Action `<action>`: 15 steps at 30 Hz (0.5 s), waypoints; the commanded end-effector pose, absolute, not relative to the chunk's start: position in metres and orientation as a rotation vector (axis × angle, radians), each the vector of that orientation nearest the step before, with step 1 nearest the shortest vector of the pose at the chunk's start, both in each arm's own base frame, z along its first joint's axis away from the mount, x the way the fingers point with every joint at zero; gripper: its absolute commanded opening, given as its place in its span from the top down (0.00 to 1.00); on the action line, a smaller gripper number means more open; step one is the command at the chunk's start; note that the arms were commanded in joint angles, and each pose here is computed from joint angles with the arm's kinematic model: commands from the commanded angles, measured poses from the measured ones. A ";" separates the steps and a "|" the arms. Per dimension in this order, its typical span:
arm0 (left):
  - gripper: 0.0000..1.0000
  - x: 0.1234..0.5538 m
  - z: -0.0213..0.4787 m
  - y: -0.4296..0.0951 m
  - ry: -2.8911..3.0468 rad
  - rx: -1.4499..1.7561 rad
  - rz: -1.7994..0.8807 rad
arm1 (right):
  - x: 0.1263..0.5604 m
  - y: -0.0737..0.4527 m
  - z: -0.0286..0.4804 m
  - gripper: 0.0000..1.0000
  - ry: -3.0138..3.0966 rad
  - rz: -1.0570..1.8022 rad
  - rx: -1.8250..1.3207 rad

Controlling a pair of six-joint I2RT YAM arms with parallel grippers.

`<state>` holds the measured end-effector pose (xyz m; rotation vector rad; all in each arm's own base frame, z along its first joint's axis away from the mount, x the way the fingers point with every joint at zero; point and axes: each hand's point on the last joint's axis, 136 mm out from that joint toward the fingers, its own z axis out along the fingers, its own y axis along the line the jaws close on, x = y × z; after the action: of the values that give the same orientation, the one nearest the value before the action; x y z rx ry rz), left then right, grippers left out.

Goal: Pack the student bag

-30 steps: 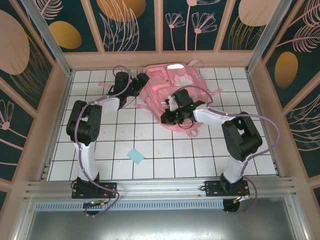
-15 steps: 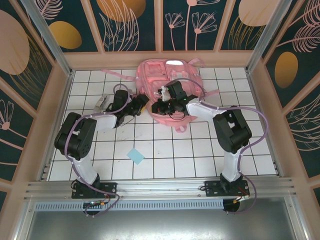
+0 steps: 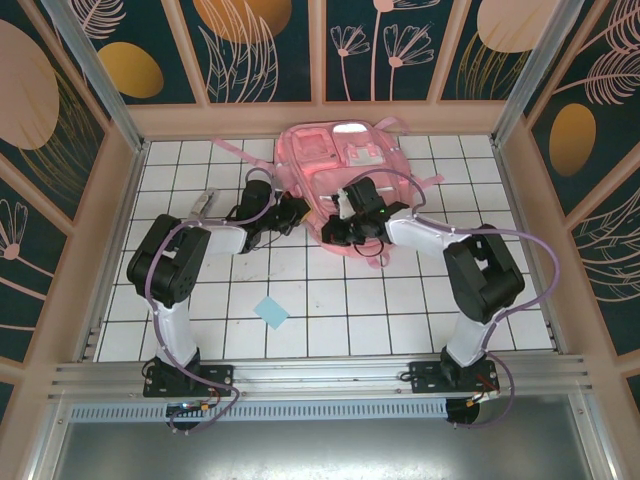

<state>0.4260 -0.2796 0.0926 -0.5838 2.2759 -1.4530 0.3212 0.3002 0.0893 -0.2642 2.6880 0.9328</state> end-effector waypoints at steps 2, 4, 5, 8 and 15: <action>1.00 0.455 0.128 -0.255 2.110 -0.564 -1.383 | 0.297 0.230 0.067 1.00 2.894 0.535 -0.236; 1.00 0.454 0.131 -0.253 2.109 -0.558 -1.378 | 0.307 0.216 0.075 1.00 2.867 0.393 -0.260; 1.00 0.454 0.132 -0.252 2.108 -0.554 -1.378 | 0.311 0.210 0.077 1.00 2.860 0.331 -0.272; 1.00 0.454 0.136 -0.248 2.106 -0.545 -1.371 | 0.326 0.170 0.078 1.00 2.861 0.084 -0.272; 1.00 0.452 0.136 -0.232 2.113 -0.555 -1.324 | 0.346 0.099 0.079 1.00 2.857 -0.340 -0.209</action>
<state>0.4273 -0.2674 0.1129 -0.5221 2.2453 -1.4288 0.3601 0.1662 0.0861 -0.2269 2.7737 0.0812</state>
